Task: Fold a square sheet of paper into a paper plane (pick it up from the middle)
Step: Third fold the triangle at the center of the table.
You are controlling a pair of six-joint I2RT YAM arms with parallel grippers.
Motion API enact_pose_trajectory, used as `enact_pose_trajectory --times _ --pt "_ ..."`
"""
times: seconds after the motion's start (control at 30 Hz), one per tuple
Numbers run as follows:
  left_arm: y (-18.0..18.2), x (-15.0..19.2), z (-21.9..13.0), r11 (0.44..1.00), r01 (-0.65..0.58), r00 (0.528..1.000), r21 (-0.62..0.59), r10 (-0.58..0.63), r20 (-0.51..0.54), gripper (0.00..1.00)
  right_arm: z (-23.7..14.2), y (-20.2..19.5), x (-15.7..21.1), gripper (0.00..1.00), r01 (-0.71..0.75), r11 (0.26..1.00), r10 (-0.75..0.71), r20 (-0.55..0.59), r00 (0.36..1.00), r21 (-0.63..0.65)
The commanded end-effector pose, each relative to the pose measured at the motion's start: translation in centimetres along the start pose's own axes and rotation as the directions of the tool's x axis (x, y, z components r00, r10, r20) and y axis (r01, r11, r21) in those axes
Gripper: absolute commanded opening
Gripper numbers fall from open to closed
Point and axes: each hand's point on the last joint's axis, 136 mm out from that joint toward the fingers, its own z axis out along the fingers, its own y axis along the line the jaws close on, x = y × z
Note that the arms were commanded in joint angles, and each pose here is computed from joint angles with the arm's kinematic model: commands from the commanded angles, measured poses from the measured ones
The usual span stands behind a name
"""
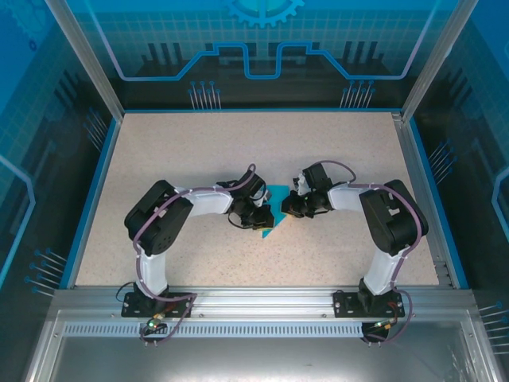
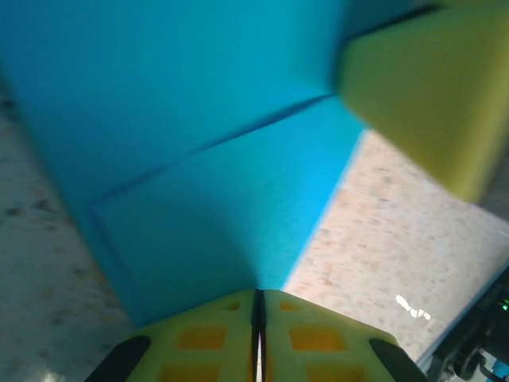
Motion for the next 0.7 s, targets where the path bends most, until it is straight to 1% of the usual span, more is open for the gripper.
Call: enact_pose_trajectory --times 0.0,0.13,0.2,0.3,0.43,0.5,0.67 --pt "2.9 1.0 0.7 0.996 0.060 0.998 -0.066 -0.061 -0.015 0.11 -1.0 0.1 0.9 0.14 0.020 0.999 -0.019 -0.017 1.000 0.040" --pt "3.8 1.8 0.8 0.995 0.060 0.998 -0.083 -0.063 -0.023 0.11 -2.6 3.5 0.6 0.15 0.083 0.994 -0.082 0.013 0.997 -0.064" --pt "3.6 1.8 0.7 0.996 0.055 0.998 -0.068 -0.056 -0.019 0.11 -3.0 5.2 1.1 0.15 0.122 0.987 -0.121 0.014 0.993 -0.107" --pt "3.3 1.5 0.5 0.997 0.042 0.999 -0.069 -0.042 -0.010 0.11 -2.3 6.0 2.0 0.11 0.124 0.986 -0.125 0.003 0.992 -0.110" --pt "2.9 1.3 0.1 0.998 0.028 1.000 -0.065 -0.028 -0.002 0.10 -1.0 5.0 2.5 0.08 0.083 0.993 -0.083 0.004 0.997 -0.088" --pt "2.8 1.1 -0.1 0.997 0.022 1.000 -0.068 -0.022 0.005 0.10 -0.5 4.7 2.5 0.07 0.071 0.993 -0.071 0.007 0.997 -0.097" --pt "3.0 1.3 0.0 0.997 0.020 1.000 -0.076 -0.020 0.002 0.10 1.6 3.0 3.3 0.05 0.031 0.996 -0.033 -0.027 0.999 -0.084"
